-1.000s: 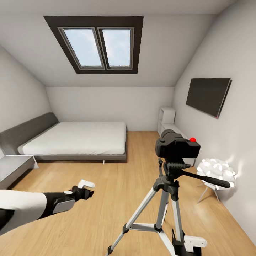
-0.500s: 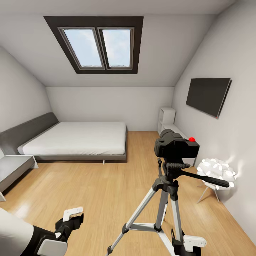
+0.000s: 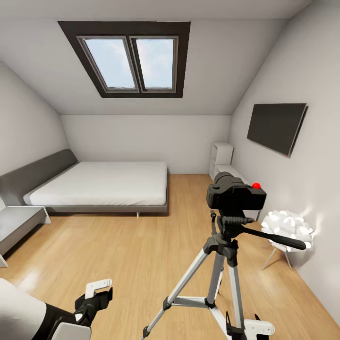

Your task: Attach the digital camera to the camera tripod in the bedroom.

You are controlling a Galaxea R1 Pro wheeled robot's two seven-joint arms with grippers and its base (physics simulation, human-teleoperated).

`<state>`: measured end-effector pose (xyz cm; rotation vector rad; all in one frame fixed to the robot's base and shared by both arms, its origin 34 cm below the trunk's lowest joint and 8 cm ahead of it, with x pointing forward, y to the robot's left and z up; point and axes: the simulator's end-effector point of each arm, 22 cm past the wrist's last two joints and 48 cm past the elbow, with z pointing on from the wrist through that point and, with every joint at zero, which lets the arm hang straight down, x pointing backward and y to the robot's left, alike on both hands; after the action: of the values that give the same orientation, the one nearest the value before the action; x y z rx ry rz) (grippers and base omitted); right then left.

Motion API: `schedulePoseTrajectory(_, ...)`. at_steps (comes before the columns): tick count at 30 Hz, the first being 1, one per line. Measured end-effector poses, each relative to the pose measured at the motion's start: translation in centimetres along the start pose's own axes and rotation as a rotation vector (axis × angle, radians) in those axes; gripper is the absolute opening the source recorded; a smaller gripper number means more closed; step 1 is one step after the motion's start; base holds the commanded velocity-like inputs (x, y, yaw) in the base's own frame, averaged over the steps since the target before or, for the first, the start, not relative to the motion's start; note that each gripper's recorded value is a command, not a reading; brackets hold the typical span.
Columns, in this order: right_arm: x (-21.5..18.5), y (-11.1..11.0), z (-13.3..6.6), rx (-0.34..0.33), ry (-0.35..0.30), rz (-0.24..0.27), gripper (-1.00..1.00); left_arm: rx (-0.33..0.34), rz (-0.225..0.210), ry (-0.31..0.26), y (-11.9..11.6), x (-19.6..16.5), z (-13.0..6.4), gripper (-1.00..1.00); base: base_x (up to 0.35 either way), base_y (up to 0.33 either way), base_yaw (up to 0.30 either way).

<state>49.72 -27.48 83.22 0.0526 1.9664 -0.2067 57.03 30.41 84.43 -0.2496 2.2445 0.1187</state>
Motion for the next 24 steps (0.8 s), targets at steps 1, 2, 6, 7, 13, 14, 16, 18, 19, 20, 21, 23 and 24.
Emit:
schedulePoseTrajectory(1,0.0,0.0,0.0,0.0,0.0,0.0,1.0,0.0,0.0,0.0,0.01,-0.01,0.01,1.0,0.0,0.0,0.0)
schedulePoseTrajectory(2,0.0,-0.01,0.0,0.0,0.0,0.0,1.0,-0.001,0.0,0.0,0.02,-0.02,0.02,1.0,0.0,0.0,0.0)
schedulePoseTrajectory(6,0.0,-0.01,0.0,0.0,0.0,0.0,1.0,-0.001,0.0,-0.001,-0.02,-0.02,0.04,1.0,-0.013,0.0,0.0)
schedulePoseTrajectory(7,-0.01,-0.01,0.01,0.0,0.0,0.0,1.0,0.0,0.0,0.0,-0.04,-0.02,0.04,1.0,-0.059,0.0,0.0)
schedulePoseTrajectory(13,0.0,0.03,0.02,-0.001,0.0,0.0,1.0,0.0,0.0,0.0,-0.11,-0.01,0.06,1.0,-0.143,0.0,0.0)
schedulePoseTrajectory(14,0.0,0.04,0.02,-0.001,0.0,0.0,1.0,0.0,0.0,0.0,-0.12,-0.01,0.06,1.0,-0.179,0.0,0.0)
schedulePoseTrajectory(16,0.0,0.09,0.01,-0.001,0.0,0.0,1.0,0.0,0.0,0.0,-0.12,-0.01,0.06,1.0,-0.188,0.0,0.0)
schedulePoseTrajectory(18,0.0,0.1,0.01,-0.001,0.0,0.001,1.0,0.0,0.0,-0.001,-0.11,-0.03,0.07,1.0,-0.193,0.0,0.0)
schedulePoseTrajectory(19,0.0,0.11,0.01,-0.001,0.0,0.001,1.0,0.0,0.0,-0.001,-0.11,-0.03,0.08,1.0,-0.195,0.0,0.0)
schedulePoseTrajectory(20,0.0,0.12,0.01,-0.001,0.0,0.001,1.0,0.0,0.0,-0.001,-0.1,-0.03,0.08,1.0,-0.195,0.0,0.0)
schedulePoseTrajectory(21,0.0,0.12,0.01,-0.001,0.0,0.001,1.0,0.0,0.0,-0.001,-0.1,-0.04,0.08,1.0,-0.196,0.0,0.0)
schedulePoseTrajectory(23,0.0,0.13,0.01,-0.002,0.0,0.001,1.0,0.0,0.0,-0.001,-0.1,-0.04,0.08,1.0,-0.196,0.0,0.0)
schedulePoseTrajectory(24,0.0,0.13,0.01,-0.002,0.0,0.001,1.0,0.0,0.0,-0.001,-0.09,-0.04,0.08,1.0,-0.196,0.0,0.0)
